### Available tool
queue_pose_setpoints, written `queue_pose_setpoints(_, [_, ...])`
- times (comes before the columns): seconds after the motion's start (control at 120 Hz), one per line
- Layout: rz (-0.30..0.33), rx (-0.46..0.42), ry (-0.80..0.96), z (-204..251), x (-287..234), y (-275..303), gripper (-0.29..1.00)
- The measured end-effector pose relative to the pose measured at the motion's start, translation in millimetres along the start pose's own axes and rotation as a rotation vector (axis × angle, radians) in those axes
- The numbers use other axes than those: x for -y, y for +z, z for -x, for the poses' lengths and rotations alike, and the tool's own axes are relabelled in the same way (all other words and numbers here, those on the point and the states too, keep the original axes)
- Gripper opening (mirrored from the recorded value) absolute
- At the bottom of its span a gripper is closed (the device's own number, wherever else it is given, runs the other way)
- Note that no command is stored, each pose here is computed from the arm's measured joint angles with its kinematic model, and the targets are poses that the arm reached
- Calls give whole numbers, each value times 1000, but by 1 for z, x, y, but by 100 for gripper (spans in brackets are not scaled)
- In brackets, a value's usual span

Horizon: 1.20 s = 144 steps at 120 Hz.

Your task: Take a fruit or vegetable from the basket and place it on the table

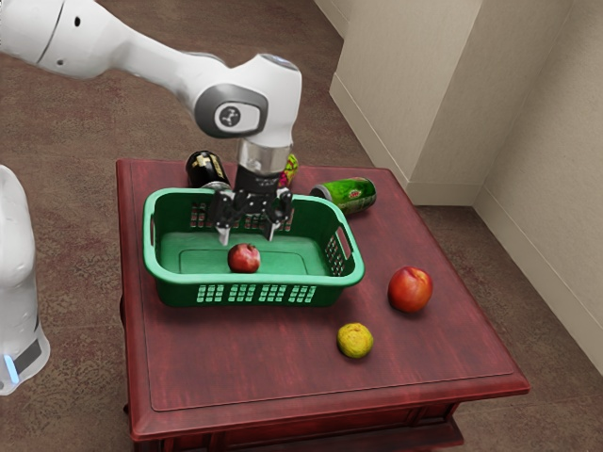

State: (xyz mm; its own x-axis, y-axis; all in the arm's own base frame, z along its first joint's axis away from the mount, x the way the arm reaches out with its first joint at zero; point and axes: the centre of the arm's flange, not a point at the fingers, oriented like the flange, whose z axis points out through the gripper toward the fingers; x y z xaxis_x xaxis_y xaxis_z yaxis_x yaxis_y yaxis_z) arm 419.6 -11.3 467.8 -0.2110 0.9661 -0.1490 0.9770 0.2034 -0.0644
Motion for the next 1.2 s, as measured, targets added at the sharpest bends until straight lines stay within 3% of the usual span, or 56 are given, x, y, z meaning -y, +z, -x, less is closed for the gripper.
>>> queue_pose_setpoints(1.05, [-10,31,155,-1,-1,44,70])
queue_pose_setpoints(1.2, [-7,44,157,0,-3,45,47])
